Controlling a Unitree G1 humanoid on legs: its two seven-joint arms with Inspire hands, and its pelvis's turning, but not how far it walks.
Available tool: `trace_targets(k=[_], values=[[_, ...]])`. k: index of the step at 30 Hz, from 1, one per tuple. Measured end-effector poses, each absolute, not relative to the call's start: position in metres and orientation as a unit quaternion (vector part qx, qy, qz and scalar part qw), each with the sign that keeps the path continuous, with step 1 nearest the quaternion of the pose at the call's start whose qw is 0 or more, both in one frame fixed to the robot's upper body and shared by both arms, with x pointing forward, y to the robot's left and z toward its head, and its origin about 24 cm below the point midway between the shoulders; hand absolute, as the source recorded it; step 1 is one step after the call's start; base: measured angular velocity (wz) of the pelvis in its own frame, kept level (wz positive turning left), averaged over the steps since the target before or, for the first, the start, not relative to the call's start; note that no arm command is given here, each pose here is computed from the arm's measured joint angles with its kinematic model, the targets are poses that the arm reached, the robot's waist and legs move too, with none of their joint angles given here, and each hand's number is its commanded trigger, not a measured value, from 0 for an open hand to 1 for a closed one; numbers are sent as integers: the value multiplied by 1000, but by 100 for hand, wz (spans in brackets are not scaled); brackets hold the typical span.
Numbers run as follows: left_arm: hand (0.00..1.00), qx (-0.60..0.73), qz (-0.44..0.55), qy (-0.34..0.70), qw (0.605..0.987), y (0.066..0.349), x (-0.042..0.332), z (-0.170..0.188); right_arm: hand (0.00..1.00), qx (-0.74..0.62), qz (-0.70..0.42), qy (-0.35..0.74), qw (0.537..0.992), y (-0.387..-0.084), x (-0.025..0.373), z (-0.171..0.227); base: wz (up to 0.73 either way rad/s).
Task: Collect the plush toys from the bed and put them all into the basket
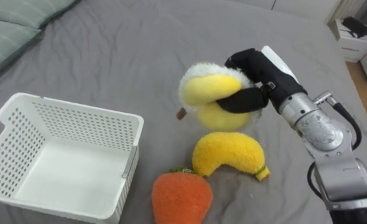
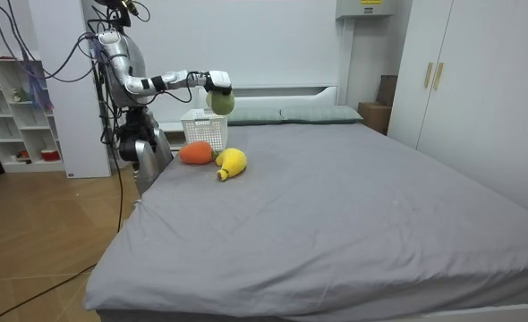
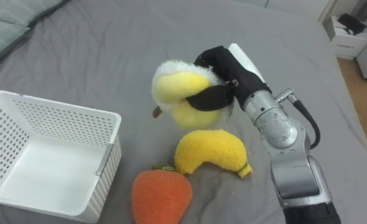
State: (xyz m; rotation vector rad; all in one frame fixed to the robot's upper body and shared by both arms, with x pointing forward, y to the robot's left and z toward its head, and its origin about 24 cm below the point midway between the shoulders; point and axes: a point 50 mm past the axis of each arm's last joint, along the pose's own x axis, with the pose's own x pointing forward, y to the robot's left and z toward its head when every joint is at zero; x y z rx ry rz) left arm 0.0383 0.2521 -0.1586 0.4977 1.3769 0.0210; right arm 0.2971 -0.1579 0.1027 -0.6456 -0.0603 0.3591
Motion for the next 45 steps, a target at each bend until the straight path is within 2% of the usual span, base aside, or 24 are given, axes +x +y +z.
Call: trace_targets(k=[11, 27, 28, 29, 30, 31, 32, 45], values=[[0, 237, -11, 627, 742, 249, 37, -158, 100, -353, 177, -17, 919, -154, 299, 100, 28], [0, 262, -11, 611, 747, 251, 62, -153, 99, -369, 223, -16, 902, -112, 307, 93, 16], [0, 262, -11, 611, 747, 251, 62, -153, 80, -369, 224, -18, 902, -109, 307, 93, 3], [0, 262, -10, 611, 747, 251, 62, -153, 66, -369, 224, -19, 902, -108, 307, 94, 8], [0, 262, -10, 610, 748, 251, 63, -153, 28, -367, 225, -22, 902, -106, 308, 95, 10], [0, 262, -9, 608, 749, 250, 64, -153, 3, -365, 225, -26, 903, -104, 309, 97, 10], [0, 263, -9, 606, 751, 249, 65, -152, 0, -365, 225, -29, 903, -103, 310, 99, 7], [0, 269, -11, 600, 753, 247, 70, -150, 0, -369, 212, -24, 904, -102, 316, 100, 4]])
